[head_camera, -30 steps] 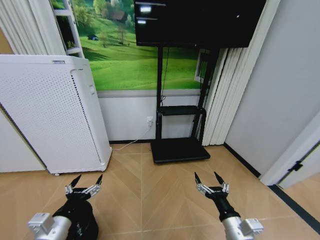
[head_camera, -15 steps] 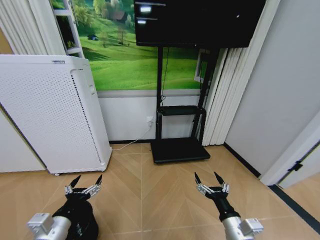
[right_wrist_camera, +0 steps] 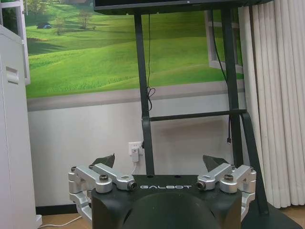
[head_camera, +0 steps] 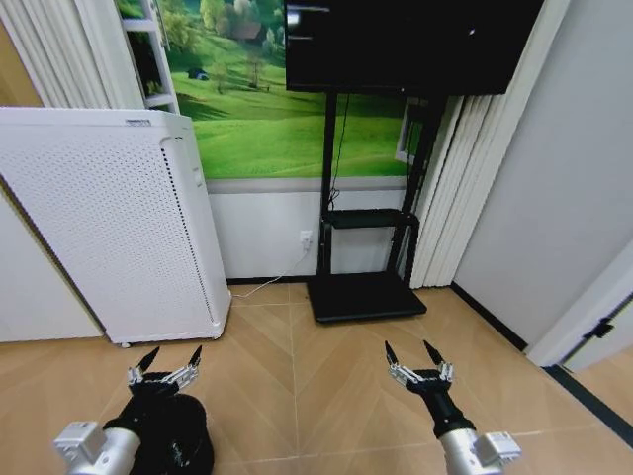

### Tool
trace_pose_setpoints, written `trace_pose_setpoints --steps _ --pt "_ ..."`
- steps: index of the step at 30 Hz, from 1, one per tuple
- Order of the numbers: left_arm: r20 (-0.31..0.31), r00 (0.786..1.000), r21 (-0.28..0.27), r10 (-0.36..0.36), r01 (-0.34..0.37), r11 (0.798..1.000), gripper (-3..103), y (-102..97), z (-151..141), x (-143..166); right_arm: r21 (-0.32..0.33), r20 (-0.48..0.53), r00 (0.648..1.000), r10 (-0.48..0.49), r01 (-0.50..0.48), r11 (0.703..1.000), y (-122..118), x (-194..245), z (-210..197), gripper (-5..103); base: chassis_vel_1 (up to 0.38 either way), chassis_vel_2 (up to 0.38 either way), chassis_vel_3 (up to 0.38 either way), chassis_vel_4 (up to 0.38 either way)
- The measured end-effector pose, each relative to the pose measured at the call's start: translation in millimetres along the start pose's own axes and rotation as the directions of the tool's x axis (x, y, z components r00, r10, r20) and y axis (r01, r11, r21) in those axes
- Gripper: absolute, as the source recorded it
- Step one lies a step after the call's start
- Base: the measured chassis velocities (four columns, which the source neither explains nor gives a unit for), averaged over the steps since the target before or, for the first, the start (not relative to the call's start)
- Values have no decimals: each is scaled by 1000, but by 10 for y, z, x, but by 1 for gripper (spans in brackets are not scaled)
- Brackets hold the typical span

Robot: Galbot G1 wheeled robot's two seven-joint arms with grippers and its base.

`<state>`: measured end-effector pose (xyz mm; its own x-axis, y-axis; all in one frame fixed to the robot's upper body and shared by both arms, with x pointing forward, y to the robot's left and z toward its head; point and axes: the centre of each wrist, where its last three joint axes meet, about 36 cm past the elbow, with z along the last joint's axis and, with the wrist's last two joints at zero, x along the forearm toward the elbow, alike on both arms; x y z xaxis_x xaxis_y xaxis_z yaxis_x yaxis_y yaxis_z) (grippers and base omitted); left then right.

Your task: Pick up the trash bin and place the garbage on the floor into it.

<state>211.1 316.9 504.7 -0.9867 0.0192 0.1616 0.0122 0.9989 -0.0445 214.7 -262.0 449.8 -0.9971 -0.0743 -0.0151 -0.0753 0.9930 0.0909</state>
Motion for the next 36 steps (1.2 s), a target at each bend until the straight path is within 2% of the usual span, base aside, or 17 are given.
trace_pose_setpoints --steps 8,18,36 --pt "0 1000 0 0 0 1000 100 0 0 0 0 0 1000 0 0 1000 -1 0 0 100 35 24 -21 -25" --pt "0 1000 0 0 0 1000 100 2 1 0 0 0 1000 0 0 1000 0 0 0 100 142 144 -151 -159" --pt "0 1000 0 1 -1 1000 100 1 1 0 0 0 1000 0 0 1000 -1 0 0 100 -12 -11 16 17"
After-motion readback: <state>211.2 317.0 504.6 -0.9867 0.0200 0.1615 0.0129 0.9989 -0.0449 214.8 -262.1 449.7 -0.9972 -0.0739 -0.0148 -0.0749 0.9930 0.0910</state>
